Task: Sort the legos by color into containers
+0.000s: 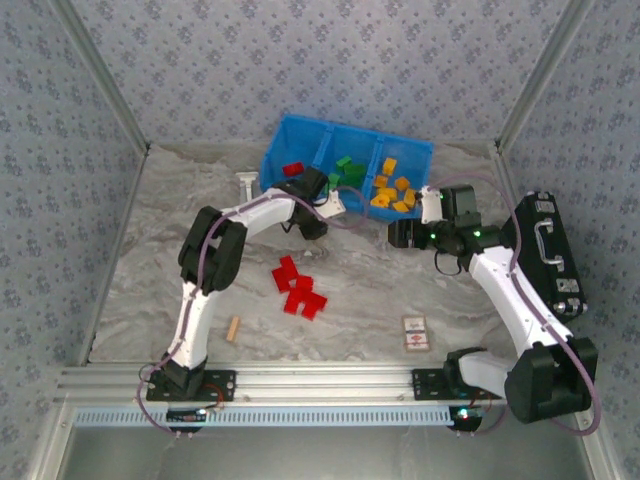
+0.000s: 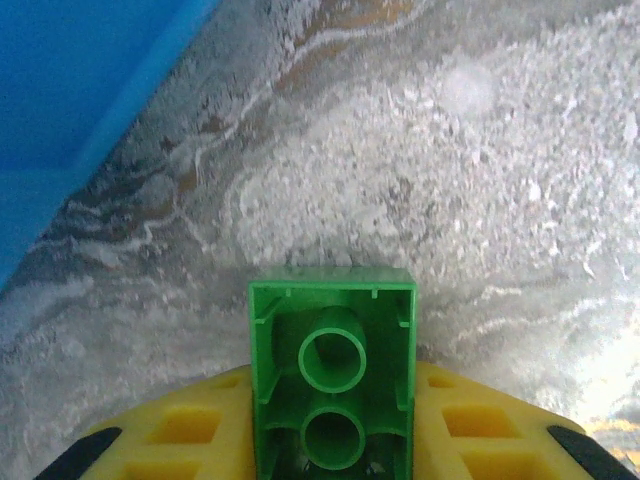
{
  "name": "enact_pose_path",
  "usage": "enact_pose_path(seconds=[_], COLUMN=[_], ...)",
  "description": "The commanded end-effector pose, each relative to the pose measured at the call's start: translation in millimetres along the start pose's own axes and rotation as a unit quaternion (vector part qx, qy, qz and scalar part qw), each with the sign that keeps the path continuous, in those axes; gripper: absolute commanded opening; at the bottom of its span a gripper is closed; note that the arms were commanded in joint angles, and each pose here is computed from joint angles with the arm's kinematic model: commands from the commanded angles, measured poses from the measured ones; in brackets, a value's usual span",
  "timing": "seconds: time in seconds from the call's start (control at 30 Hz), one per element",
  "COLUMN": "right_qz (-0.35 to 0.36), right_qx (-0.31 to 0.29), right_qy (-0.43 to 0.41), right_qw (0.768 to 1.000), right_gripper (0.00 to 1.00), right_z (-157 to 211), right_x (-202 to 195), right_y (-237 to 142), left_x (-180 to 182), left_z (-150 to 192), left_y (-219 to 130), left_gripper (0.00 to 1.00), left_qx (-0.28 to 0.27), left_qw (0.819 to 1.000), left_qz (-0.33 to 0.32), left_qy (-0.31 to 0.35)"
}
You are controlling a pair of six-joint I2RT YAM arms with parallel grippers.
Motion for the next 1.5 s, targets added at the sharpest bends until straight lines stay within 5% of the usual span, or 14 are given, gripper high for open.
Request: enact_pose_path(seconds=[0.0, 0.37, 0.6, 0.77, 0.93, 1.3, 1.47], right_qz=[-0.001, -0.005, -0.013, -0.015, -0.014, -0.013, 0.009], right_qx=[-0.007, -0.003, -0.009, -0.017, -0.021, -0.025, -0.042], right_qy=[-0.013, -0.011, -0.006, -0.005, -0.005, 0.001, 0.016], right_qw=[1.000, 1.000, 1.000, 1.000, 1.000, 1.000, 0.999], right_gripper=[0.77, 0.77, 0.77, 0.77, 0.77, 0.77, 0.79], right_z=[-8, -4, -4, -6, -6, -4, -20], right_x=[3, 4, 5, 6, 6, 4, -4], right_y=[-3, -2, -4, -6, -8, 1, 29], left_x=[4, 23, 48, 58, 63, 63, 62], left_z=[-6, -66, -111, -126, -130, -134, -123], left_y=[-34, -91, -70, -33, -32, -107, -177], left_gripper=[0.23, 0.23, 0.25, 0.41, 0.58, 0.76, 0.77], left_qx=[-0.020, -0.126, -0.156, -0.142, -0.150, -0.204, -0.249], left_qw=[1.000, 0.990, 0.983, 0.983, 0.979, 0.966, 0.953], left_qz=[-0.009, -0.060, -0.094, -0.106, -0.121, -0.140, -0.153], left_qy=[-0.009, -0.014, -0.035, -0.052, -0.069, -0.070, -0.076])
Point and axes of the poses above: each hand's point on the last joint's axis, 136 mm out from that joint toward the fingers, its own y axis out along the fingers, its own x axis along the line the jaws close on, z = x × y, the point moved 7 cm from there along -y, back along the fingers, and after that the axes turned 1 degree about -y, right-handed, at the moved point
